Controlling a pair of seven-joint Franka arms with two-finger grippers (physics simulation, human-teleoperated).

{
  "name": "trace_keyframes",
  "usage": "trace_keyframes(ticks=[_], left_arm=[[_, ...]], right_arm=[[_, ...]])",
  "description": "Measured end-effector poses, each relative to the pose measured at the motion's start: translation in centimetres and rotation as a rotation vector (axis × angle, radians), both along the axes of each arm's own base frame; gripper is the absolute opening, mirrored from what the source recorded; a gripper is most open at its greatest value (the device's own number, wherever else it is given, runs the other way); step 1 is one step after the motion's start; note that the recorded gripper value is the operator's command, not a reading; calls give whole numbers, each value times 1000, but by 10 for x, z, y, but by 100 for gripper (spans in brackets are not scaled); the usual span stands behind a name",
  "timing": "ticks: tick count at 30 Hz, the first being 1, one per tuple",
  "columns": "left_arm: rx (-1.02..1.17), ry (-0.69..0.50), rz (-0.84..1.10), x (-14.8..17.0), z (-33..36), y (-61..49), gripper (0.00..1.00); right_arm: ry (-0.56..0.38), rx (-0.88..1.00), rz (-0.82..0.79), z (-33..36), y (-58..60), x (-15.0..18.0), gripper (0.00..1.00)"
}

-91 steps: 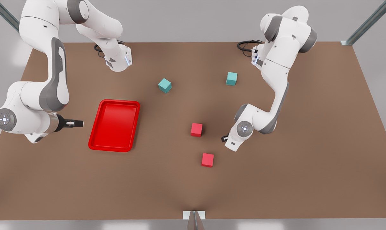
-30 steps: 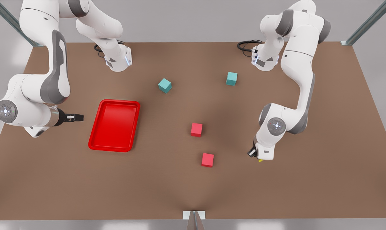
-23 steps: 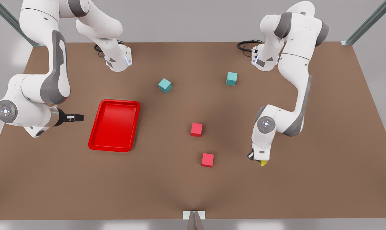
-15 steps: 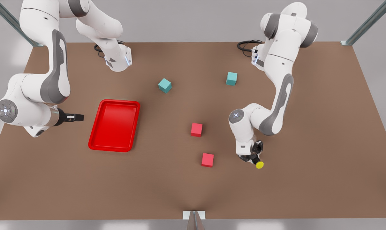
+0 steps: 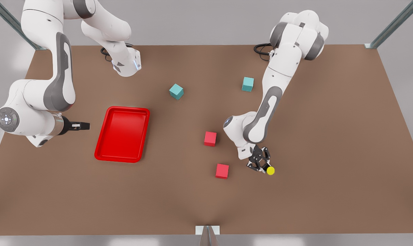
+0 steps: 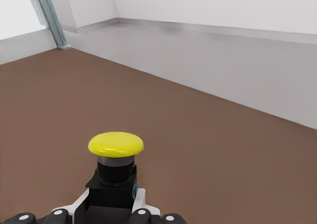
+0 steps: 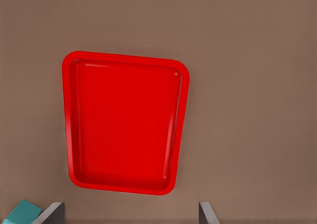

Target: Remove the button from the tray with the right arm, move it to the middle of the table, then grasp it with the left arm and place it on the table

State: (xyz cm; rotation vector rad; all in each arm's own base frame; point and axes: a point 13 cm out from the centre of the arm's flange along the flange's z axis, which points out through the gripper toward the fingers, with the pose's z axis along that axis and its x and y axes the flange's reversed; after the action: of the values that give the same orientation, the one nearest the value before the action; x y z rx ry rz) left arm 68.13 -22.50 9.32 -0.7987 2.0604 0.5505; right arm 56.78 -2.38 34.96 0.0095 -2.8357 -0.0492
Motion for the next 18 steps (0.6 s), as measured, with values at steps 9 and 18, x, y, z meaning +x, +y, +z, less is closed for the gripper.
trace_keyframes(ticks=[9, 18], left_arm=[[-55, -154, 112, -16, -34, -4, 34], [-70, -284, 177, -28, -44, -9, 34]], right_arm=[[2, 0, 3, 3, 2, -1, 100], [6, -1, 1, 2, 1, -2, 100]])
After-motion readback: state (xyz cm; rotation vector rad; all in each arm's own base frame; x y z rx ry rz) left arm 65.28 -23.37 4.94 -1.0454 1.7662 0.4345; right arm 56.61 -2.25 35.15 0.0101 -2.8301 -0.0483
